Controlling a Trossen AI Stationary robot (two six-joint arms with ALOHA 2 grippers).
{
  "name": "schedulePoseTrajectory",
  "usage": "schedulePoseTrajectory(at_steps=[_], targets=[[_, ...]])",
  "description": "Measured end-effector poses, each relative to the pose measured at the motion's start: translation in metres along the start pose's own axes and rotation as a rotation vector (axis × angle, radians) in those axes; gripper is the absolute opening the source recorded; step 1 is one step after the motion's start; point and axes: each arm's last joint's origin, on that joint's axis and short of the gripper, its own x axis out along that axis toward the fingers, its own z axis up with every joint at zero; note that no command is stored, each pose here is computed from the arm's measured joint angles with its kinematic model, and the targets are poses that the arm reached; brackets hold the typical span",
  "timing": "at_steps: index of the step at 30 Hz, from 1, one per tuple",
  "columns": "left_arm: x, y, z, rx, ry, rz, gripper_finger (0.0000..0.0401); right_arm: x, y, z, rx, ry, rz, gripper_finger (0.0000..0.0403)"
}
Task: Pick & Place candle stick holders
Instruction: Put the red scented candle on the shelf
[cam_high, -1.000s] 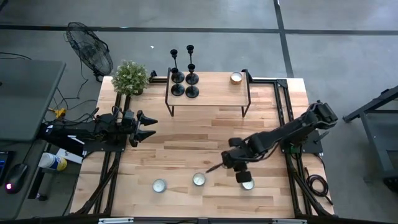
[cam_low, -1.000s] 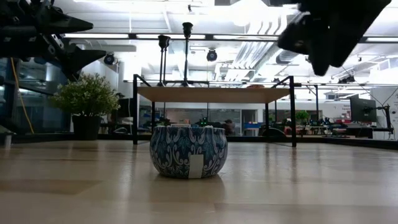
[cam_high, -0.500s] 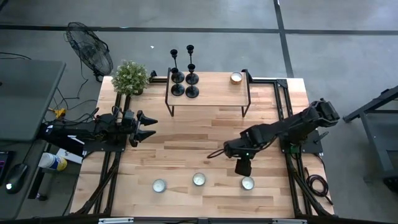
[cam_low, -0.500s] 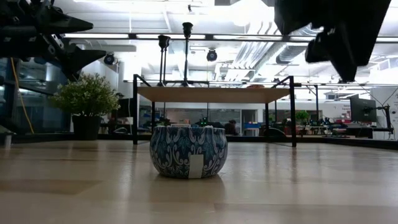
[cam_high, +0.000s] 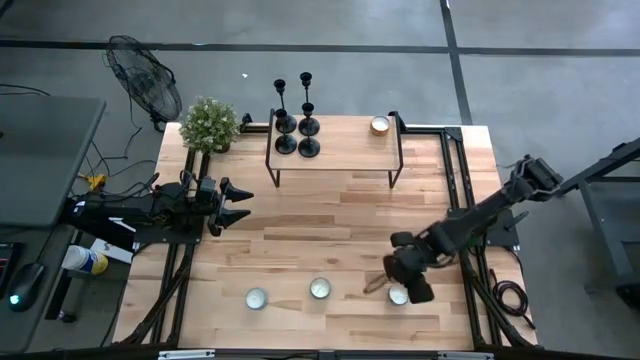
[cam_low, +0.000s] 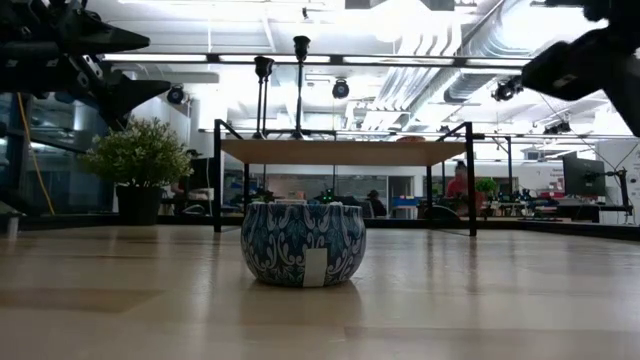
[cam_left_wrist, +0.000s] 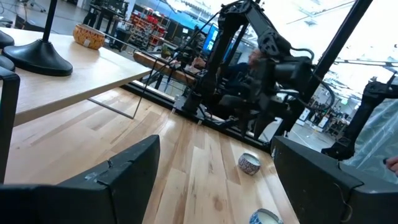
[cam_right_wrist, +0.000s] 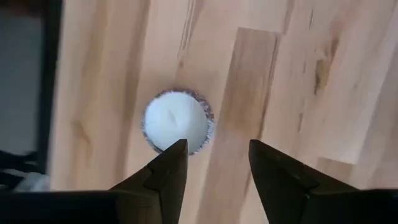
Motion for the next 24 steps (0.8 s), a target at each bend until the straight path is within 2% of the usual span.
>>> schedulePoseTrajectory(at_steps=[2,10,24], targets=[[0.000,0.000,0.000,0.000,0.001,0.000,0.0303,0.003,0.006,-0.001,-0.036,-0.012,-0.032,0.0165],[0.000,0.000,0.000,0.000,0.001,0.000,0.0303,0.026,0.018,-0.002,-0.061,0.054,-0.028,0.0145],[0.000,0.000,0.000,0.000,0.001,0.000,0.0303,0.052,0.019,0.002,-0.050,0.109,-0.033,0.0133]])
